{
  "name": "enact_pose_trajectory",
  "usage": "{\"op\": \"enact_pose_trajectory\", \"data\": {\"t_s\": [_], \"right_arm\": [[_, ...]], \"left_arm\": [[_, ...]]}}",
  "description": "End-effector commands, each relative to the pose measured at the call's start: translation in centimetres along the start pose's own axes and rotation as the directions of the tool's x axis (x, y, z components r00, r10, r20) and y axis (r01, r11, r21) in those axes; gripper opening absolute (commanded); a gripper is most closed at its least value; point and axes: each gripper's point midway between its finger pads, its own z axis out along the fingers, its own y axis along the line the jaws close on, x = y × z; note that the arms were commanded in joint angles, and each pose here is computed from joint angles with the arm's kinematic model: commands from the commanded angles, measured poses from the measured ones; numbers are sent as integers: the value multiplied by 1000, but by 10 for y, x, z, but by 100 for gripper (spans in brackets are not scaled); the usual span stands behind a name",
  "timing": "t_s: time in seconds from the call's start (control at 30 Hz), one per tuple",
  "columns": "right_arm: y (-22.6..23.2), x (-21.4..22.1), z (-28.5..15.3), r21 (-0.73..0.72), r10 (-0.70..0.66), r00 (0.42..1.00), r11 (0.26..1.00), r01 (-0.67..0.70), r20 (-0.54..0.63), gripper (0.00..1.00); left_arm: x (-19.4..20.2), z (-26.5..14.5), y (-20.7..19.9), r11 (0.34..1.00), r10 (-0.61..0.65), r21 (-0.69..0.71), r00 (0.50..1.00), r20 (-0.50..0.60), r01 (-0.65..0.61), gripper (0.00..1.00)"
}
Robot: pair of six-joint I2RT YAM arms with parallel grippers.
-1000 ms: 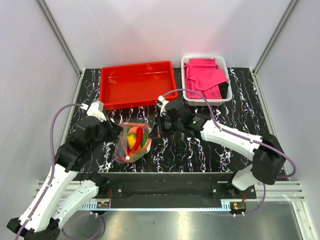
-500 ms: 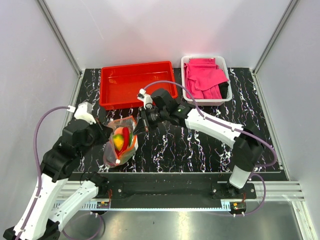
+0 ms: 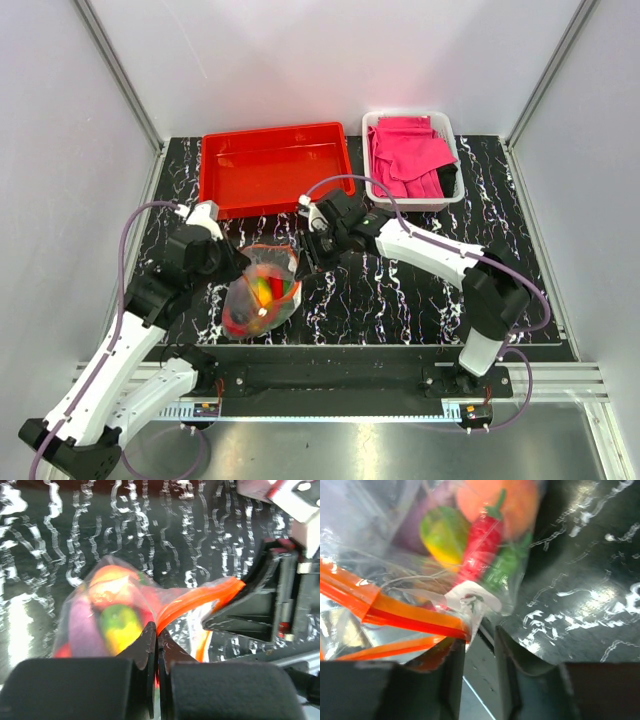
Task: Open the zip-top bag and remove the fake food
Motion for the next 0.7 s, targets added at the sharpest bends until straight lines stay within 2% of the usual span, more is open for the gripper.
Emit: {"op": "enact_pose_trajectory", "data": {"t_s": [0.0, 0.03, 0.13, 0.3, 0.43, 0.5, 0.67], "right_arm": [[-2, -3, -30, 92, -53, 997, 995, 48, 55, 43], [1, -3, -37, 93, -29, 996, 995, 21, 82, 51], [6, -2, -44, 83, -5, 994, 997, -4, 111, 61], [6, -4, -58, 151, -13, 989, 989, -10, 147, 59], [48, -5, -68, 97, -14, 977, 995, -7, 212, 55], [57, -13, -67, 69, 46, 967, 996, -65, 251, 54], [57, -20, -64, 81, 75, 950, 991, -104, 303, 50]], "left_arm": [[-13, 5, -35, 986, -25, 168, 999, 35, 19, 0], [-10, 4, -47, 972, -23, 235, 1000, 14, 19, 0], [-10, 6, -57, 958, -19, 285, 1000, 7, 16, 0], [-7, 15, -60, 957, -15, 290, 1000, -24, 21, 0], [-3, 18, -61, 953, -15, 303, 999, -33, 24, 0], [-3, 18, -61, 951, -13, 309, 999, -29, 22, 0], [-2, 18, -64, 947, -12, 321, 999, -42, 25, 0]]}}
